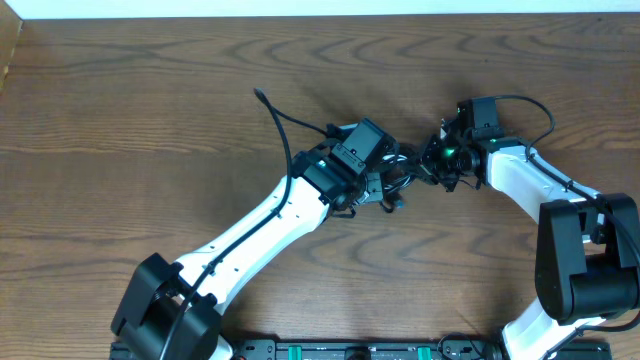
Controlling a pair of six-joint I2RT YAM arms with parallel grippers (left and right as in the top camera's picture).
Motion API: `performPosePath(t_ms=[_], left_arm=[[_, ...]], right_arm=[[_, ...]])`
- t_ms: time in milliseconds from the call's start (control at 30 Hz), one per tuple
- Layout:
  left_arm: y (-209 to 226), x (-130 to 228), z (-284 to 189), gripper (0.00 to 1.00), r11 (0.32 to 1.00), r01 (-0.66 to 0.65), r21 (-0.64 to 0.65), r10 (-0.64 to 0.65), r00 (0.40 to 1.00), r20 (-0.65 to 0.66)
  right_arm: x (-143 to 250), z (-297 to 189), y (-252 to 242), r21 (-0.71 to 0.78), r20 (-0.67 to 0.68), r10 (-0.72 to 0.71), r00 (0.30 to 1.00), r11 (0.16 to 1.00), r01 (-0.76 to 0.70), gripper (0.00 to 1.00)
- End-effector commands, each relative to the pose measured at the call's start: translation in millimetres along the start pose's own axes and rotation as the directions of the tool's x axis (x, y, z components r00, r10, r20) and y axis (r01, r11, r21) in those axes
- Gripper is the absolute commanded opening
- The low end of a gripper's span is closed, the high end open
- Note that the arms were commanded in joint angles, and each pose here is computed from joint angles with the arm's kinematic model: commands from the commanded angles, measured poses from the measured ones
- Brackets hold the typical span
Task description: Untangle cables
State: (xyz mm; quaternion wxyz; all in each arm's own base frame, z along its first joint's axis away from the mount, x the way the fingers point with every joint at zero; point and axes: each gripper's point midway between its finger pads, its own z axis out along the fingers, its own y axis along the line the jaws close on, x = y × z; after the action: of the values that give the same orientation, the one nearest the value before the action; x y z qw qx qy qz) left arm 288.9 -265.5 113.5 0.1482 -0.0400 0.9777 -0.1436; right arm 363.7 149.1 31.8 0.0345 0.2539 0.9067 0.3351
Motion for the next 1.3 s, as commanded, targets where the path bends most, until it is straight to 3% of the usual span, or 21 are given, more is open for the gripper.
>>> performPosePath(t_ms=[0, 233, 667, 1267], left_arm=[[-1.7, 18.1, 9.1, 0.56, 1.000, -0.020, -0.015, 0.019, 0.998, -0.063], [13.4, 37.2, 12.7, 0.39, 0.992, -0.083, -0.092, 0.070, 0.989, -0.127], [37.5, 30.7, 10.7, 0.38, 0.984, -0.041, -0.175, 0.020, 0.992, -0.124], [4.8, 15.6, 45.8, 0.38, 0.998, 0.017, -0.055, -0.021, 0.997, -0.075]], right_arm=[[3.0, 0.9, 1.4, 0.003, -0.014, 0.037, 0.999, 0.999, -0.037, 0.01], [11.1, 0.4, 10.2, -0.044, -0.064, 0.040, 0.997, 0.998, -0.043, 0.01], [10.0, 0.5, 10.3, -0.044, -0.059, 0.037, 0.998, 0.998, -0.040, 0.01], [9.0, 0.5, 11.4, -0.049, -0.055, 0.033, 0.998, 0.998, -0.035, 0.01]])
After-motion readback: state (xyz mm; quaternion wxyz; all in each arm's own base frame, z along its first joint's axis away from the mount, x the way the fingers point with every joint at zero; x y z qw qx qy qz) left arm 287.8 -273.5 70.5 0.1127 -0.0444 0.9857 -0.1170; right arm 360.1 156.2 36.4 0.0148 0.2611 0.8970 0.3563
